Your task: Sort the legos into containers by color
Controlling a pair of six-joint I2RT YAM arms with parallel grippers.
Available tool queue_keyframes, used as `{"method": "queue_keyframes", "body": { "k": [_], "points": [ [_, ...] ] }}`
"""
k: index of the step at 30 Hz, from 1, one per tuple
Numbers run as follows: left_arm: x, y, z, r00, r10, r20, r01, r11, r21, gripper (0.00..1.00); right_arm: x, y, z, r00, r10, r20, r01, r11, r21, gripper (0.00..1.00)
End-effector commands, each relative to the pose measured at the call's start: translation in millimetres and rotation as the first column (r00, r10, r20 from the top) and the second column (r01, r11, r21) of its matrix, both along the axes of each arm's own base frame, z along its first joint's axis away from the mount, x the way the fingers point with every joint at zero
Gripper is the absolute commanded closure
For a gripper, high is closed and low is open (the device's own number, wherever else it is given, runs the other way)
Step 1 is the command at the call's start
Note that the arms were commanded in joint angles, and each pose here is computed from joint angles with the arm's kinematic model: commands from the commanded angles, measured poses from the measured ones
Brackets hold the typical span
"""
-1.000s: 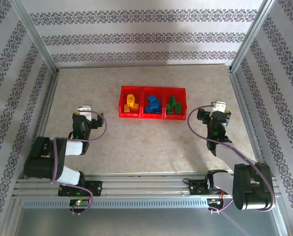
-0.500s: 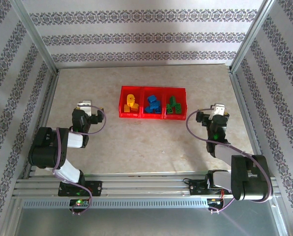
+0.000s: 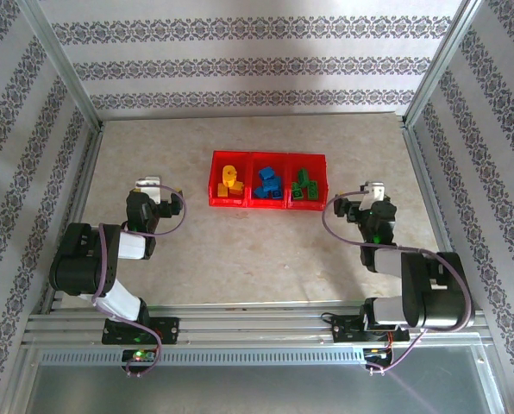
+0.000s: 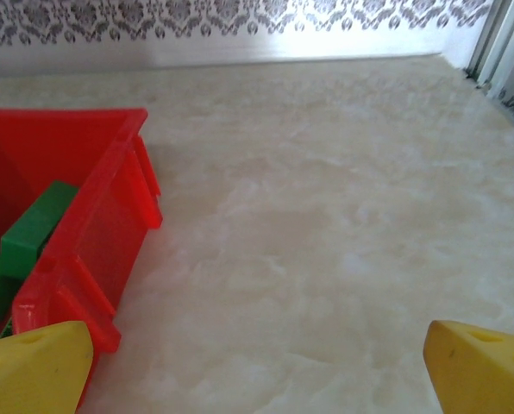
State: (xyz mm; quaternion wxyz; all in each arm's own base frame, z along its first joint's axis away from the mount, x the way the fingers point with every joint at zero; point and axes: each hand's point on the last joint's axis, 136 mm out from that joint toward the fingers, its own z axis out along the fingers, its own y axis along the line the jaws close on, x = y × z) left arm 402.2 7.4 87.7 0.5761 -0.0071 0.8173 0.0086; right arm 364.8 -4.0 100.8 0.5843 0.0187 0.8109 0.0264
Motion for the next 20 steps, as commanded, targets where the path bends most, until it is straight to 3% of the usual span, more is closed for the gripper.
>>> {"method": "queue_keyframes", "body": {
  "k": [1, 4, 7, 20],
  "points": [
    [-1.1, -0.3, 0.0, 1.000, -0.010, -0.001, 0.010, 1.000, -0.012, 0.00, 15.3, 1.4, 15.4, 0.997, 0.013, 0.078, -0.014, 1.000, 0.021, 0.02],
    [-1.1, -0.6, 0.0, 1.000, -0.012, -0.001, 0.012, 1.000, -0.011, 0.00, 22.8, -2.5, 7.5, 0.996, -0.013, 0.091, 0.010, 0.999, 0.034, 0.02],
    [-1.1, -0.8, -0.1, 1.000, -0.013, -0.001, 0.013, 1.000, -0.011, 0.00, 24.2, -4.9, 0.2, 0.999, -0.032, 0.018, 0.032, 0.999, 0.020, 0.02],
    [-1.1, -1.7, -0.1, 1.000, -0.018, -0.001, 0.018, 1.000, -0.013, 0.00, 25.7, -4.4, 0.8, 0.999, -0.044, 0.029, 0.044, 0.999, 0.004, 0.02]
  ]
}}
